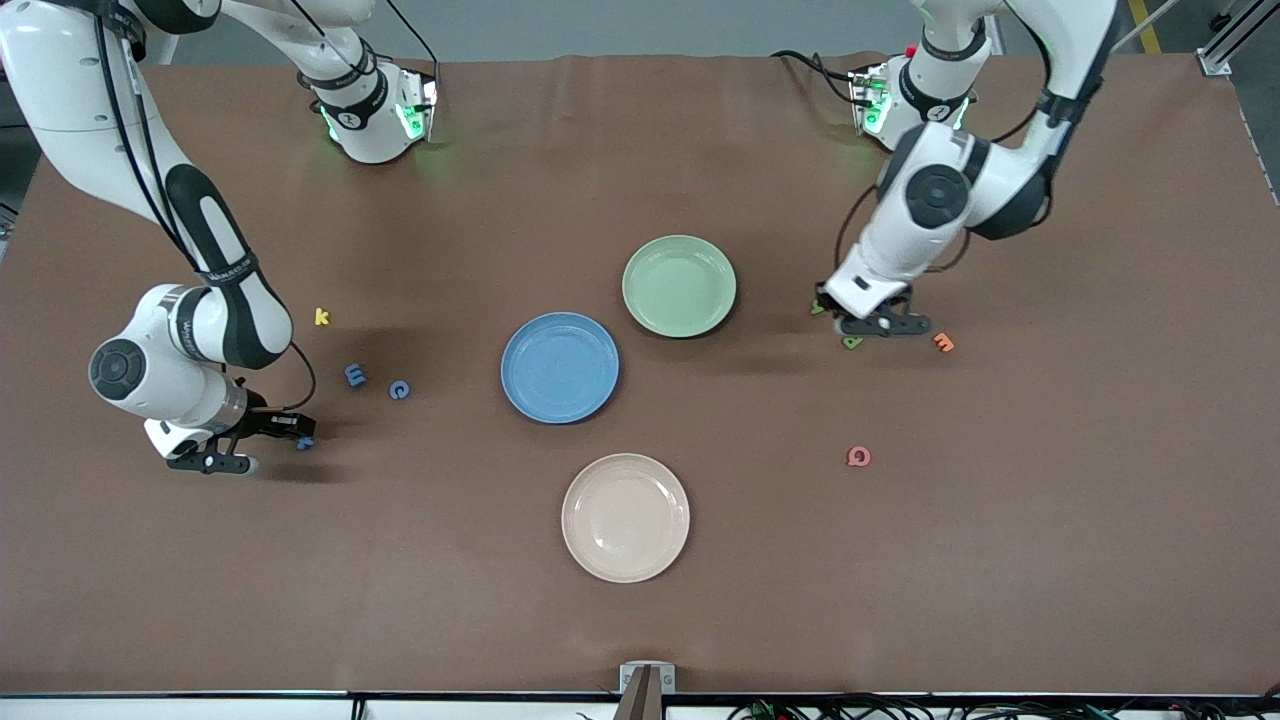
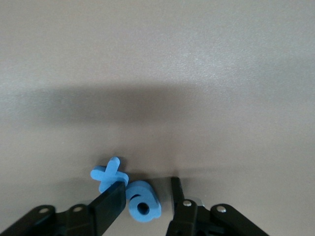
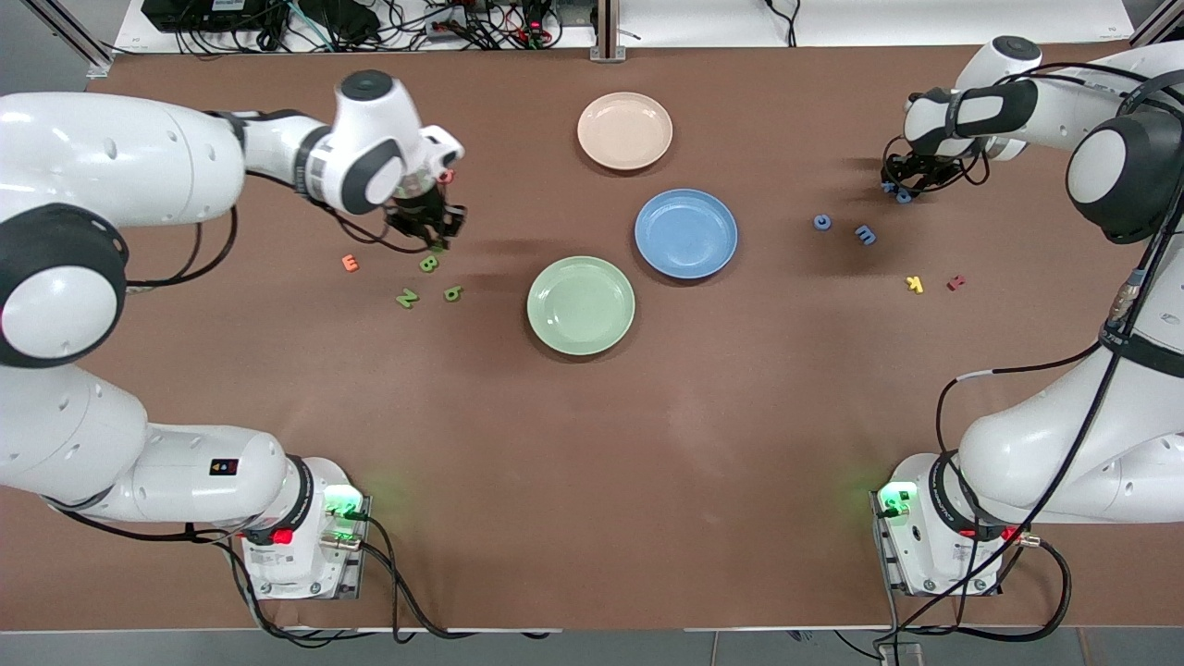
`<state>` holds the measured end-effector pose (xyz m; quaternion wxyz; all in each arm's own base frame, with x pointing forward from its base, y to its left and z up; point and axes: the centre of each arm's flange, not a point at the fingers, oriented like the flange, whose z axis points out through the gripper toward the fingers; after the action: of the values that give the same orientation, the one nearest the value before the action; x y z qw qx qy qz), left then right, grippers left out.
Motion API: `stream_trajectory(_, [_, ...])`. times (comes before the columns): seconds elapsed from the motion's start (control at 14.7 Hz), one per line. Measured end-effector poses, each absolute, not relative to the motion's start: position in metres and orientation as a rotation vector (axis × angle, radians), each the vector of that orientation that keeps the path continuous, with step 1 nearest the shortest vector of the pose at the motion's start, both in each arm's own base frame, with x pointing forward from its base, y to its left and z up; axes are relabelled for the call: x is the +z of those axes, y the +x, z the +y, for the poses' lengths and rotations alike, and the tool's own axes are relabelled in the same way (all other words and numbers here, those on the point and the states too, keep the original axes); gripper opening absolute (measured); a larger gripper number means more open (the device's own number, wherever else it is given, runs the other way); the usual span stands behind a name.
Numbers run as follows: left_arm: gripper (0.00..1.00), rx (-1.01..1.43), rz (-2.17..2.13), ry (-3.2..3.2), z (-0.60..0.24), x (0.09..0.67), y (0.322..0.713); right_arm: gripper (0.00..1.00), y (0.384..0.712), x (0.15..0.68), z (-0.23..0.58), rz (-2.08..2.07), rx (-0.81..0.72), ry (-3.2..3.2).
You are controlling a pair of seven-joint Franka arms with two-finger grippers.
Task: Sort letters by color into matching plates
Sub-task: 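Carry the green letter to the green plate with the left gripper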
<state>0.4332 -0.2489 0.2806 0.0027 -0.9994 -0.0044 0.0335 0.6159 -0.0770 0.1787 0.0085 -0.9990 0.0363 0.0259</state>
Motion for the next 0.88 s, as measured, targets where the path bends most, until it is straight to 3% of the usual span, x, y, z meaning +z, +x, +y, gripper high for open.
stream_trajectory(0.34, [0.26,0.151,-0.109,-3.145,-0.331,0.275,0.389,0.52,0.625,0.19,-0.067,0.112,0.141,-3.111])
stream_trajectory(0.48, [0.26,0.176,-0.146,-3.163,-0.366,0.265,0.37,0.64,0.626,0.189,-0.056,0.126,0.146,-3.111])
stream_trajectory(0.54, [0.26,0.185,-0.163,-3.178,-0.383,0.26,0.36,0.66,0.627,0.188,-0.05,0.131,0.148,-3.112])
stream_trajectory(0.88, [0.26,0.175,-0.178,-3.172,-0.431,0.227,0.33,0.64,0.629,0.185,-0.038,0.133,0.13,-3.115])
